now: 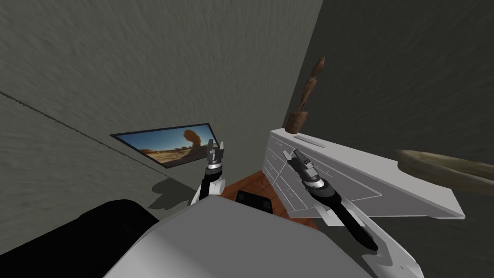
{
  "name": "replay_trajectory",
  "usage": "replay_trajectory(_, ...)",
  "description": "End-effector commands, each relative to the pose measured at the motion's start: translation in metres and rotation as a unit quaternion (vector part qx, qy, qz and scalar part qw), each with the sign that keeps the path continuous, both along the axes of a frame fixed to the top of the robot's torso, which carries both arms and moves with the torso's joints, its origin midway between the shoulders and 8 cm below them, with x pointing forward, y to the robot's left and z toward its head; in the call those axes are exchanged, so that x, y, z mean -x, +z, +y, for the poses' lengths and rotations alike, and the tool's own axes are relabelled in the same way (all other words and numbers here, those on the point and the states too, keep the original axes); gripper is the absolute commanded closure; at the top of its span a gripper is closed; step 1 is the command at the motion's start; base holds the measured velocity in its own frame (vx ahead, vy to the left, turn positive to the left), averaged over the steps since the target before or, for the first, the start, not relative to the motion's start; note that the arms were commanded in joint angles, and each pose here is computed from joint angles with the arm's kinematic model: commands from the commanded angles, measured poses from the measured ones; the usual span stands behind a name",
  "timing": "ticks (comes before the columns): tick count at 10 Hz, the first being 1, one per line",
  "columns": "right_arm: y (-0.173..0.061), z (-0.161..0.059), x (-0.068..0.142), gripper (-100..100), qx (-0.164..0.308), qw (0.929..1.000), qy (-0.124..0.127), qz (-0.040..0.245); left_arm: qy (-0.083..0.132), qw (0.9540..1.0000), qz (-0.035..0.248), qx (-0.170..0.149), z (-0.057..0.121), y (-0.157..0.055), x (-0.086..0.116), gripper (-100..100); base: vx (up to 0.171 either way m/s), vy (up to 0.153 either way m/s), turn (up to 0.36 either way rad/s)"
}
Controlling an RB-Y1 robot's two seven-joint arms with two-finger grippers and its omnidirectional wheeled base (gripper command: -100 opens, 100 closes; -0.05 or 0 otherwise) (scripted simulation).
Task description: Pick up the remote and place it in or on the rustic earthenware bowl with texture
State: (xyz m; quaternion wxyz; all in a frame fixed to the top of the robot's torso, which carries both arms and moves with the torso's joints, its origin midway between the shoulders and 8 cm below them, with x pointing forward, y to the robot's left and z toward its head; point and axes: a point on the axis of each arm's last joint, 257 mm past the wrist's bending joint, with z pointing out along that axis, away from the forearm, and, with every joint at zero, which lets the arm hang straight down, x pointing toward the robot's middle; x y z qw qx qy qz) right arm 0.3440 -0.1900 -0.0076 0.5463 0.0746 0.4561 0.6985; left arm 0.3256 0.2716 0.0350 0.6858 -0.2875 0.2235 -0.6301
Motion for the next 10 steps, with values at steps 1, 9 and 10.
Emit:
replay_trajectory(1,-0.003,0.004,-0.002,-100,0.018,0.9996,0.020,0.002,0.000,1.0000,0.000,0.000,0.000,0.000,0.000,0,-0.035,0.041,0.091)
replay_trajectory(9,-0.017,0.009,-0.004,-100,0.104,0.9920,0.070,0.014,0.000,1.0000,0.000,0.000,0.000,0.000,0.000,0,-0.033,0.042,0.045)
replay_trajectory(10,-0.020,0.009,-0.007,-100,0.122,0.9888,0.085,0.017,0.000,1.0000,0.000,0.000,0.000,0.000,0.000,0,-0.033,0.044,0.109)
